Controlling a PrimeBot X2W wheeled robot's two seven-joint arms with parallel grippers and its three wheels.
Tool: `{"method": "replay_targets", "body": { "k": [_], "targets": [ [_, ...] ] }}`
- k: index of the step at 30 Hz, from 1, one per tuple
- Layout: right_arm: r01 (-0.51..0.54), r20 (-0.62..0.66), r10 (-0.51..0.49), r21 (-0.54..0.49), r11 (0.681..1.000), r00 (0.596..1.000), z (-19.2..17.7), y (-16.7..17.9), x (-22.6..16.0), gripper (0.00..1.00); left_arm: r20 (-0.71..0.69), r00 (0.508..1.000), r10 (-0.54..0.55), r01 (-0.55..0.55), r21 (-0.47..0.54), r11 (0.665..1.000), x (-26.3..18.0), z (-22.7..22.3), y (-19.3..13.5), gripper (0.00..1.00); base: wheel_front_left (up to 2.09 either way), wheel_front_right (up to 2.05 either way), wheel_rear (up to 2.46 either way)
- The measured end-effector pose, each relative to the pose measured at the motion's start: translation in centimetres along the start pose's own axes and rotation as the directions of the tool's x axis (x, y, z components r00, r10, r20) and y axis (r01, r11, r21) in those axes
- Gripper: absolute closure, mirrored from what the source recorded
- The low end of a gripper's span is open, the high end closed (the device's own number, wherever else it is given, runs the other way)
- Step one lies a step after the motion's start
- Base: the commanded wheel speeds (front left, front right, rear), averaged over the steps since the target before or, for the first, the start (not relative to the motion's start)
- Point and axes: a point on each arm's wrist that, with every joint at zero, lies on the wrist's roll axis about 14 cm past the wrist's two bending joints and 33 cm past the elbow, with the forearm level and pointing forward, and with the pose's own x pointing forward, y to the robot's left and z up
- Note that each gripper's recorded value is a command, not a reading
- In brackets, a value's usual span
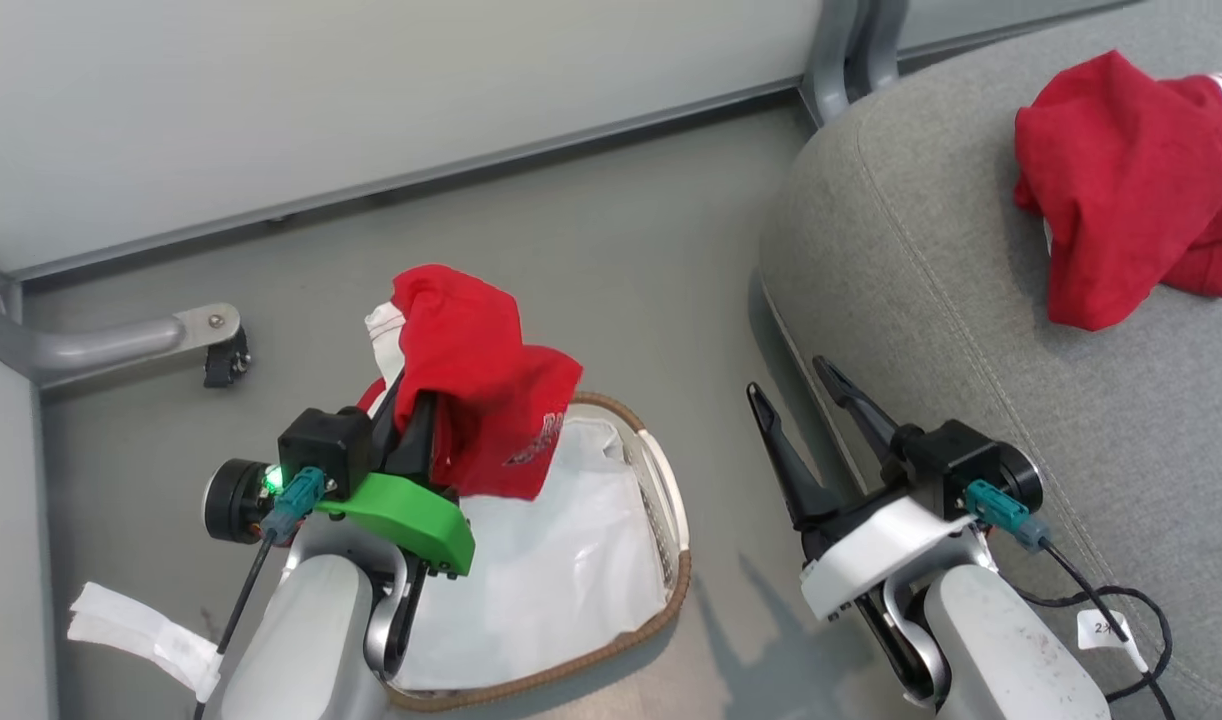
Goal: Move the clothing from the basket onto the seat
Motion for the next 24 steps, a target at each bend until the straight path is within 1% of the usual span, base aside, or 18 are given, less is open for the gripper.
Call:
{"method": "replay_targets", "body": {
  "k": [3,8,14,20,24],
  "targets": [
    [-0.005,0.019,0.005,0.03,1.0,1.0,0.7,0.7,-0.8,0.0,0.077,0.997,0.001,-0.002,0.015,1.0,-0.8,2.8,-0.4,1.0,0.0,0.0,0.0],
    [-0.037,0.045,0.035,0.03,0.999,0.998,1.7,2.1,-1.8,0.0,0.197,0.98,0.002,-0.01,0.038,0.999,-2.2,7.2,-1.1,1.0,0.0,0.0,0.0],
    [-0.069,0.073,0.068,0.023,0.997,0.995,2.7,3.5,-2.6,0.0,0.304,0.953,-0.003,-0.016,0.061,0.998,-3.8,11.1,-1.8,1.0,0.0,0.0,0.0],
    [-0.094,0.063,0.092,0.017,0.995,0.994,2.3,4.6,-3.4,0.0,0.358,0.934,-0.007,-0.021,0.074,0.997,-4.8,13.1,-2.1,1.0,0.0,0.0,0.0],
    [-0.11,0.051,0.109,0.008,0.994,0.993,2.0,5.1,-3.6,0.0,0.363,0.932,-0.009,-0.018,0.072,0.997,-4.9,13.2,-2.3,1.0,0.0,0.0,0.0]
  ]
}}
